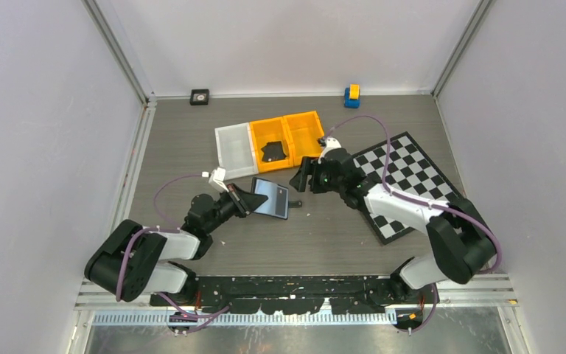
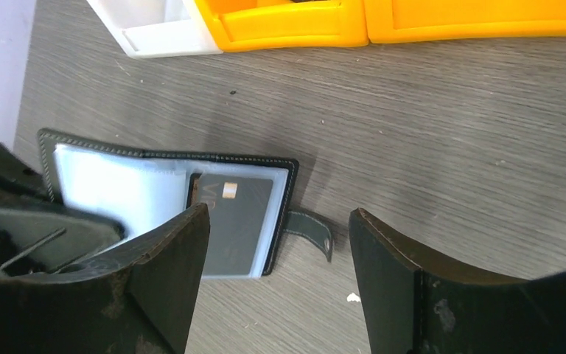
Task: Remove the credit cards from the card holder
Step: Remove the credit card from the card holder.
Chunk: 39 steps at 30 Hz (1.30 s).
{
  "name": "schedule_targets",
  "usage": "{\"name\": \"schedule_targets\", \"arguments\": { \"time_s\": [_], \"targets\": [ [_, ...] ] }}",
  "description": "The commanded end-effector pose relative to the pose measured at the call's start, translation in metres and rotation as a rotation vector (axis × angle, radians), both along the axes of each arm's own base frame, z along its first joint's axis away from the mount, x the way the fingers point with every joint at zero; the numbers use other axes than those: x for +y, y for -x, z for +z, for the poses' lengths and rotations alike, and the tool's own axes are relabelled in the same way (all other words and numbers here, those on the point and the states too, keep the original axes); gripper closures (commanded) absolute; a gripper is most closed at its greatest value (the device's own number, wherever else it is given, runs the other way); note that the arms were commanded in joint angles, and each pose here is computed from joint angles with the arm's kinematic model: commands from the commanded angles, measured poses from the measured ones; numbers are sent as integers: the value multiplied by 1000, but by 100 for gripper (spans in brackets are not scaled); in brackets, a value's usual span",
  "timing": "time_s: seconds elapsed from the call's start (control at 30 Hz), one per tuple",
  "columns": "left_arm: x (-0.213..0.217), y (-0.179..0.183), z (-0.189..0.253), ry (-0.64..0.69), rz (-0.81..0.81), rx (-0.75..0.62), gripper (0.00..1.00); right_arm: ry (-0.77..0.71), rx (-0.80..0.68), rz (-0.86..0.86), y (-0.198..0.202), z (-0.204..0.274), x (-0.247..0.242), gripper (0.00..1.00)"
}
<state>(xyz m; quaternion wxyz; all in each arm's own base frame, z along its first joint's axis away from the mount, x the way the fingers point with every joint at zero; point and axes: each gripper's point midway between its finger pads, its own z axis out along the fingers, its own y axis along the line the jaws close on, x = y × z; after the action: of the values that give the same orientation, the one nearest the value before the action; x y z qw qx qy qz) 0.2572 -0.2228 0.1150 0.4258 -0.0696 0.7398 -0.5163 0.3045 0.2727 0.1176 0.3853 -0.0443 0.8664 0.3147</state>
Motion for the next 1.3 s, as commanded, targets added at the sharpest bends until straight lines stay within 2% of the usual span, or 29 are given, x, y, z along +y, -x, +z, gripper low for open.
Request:
{"name": "schedule_targets", "arguments": {
  "time_s": [0.0,0.2,0.47,0.9,1.17,1.27],
  "targets": [
    [-14,-6,19,-8,-18,-97,100,48,-16,54,-11,2,22,27],
    [-23,-4,3,-55,-31,-78,100,166,-1,-20,-19,-20,14,28],
    [-29,-7,-4,-103,-42,-62,100,183,-8,-87,-14,-14,8,28],
    [0,2,2,-171,53,-95,100,283,-50,-207,8,-24,-47,31],
    [12,6,10,-182,101,-123,100,312,-54,-177,16,-38,-53,32],
    [13,5,9,-195,105,-120,100,255,-58,-132,14,-34,-39,32]
  ]
}}
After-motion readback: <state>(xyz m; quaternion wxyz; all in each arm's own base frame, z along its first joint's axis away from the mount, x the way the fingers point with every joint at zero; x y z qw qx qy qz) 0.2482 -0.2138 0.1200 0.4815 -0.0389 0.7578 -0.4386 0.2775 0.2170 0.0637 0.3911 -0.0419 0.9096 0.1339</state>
